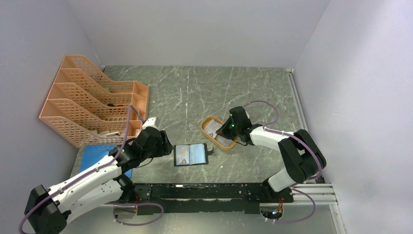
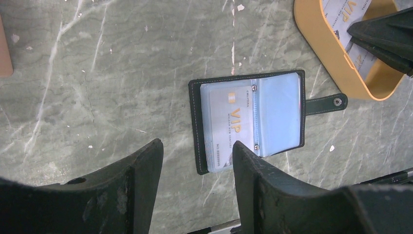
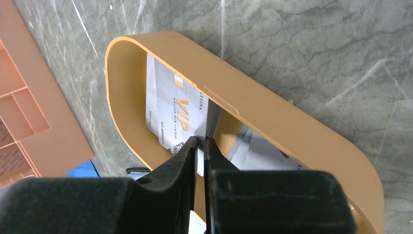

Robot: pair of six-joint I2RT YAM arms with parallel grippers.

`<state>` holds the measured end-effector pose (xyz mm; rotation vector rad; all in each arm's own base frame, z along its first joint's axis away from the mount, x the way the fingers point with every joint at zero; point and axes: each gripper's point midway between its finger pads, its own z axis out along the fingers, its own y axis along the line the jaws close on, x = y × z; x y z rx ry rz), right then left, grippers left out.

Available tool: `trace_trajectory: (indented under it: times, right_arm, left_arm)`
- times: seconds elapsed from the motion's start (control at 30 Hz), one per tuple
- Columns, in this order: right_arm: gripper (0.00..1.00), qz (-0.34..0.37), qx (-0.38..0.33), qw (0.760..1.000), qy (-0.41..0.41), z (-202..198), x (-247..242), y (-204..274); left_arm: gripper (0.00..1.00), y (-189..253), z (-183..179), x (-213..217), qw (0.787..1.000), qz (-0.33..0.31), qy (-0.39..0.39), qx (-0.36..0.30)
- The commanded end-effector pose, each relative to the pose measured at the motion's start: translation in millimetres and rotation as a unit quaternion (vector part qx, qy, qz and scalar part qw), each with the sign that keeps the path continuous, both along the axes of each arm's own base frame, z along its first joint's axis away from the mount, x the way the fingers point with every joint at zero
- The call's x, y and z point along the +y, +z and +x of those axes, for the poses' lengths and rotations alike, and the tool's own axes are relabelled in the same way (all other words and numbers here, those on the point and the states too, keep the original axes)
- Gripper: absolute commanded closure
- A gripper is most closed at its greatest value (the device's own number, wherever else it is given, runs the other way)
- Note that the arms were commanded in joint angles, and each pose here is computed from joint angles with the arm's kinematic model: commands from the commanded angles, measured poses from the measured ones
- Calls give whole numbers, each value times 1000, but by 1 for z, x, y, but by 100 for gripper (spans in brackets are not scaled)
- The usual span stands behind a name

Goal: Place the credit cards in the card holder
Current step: Pick up the credit card from the storage box.

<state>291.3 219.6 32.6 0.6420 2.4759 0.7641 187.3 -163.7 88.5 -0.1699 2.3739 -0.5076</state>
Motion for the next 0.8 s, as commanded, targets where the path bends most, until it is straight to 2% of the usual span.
trace_trajectory:
  times: [0.0,0.4,0.5,0.77]
  right_arm:
    - [90,-4,-1,1000,-6,-3,-8,-1]
    - [94,7,-5,1000,-8,-8,-10,7]
    - [100,15,-5,1000,-10,-9,-10,12]
    - [100,37,-19,999,-15,-5,-6,41]
  left_arm:
    - [41,2,0,-2,1000,-4,-4,-2]
    - [41,1,-1,-1,1000,-4,-3,-1]
    - [41,2,-1,-1,1000,-3,-3,-3]
    - [41,5,1,0,1000,-2,-2,-7]
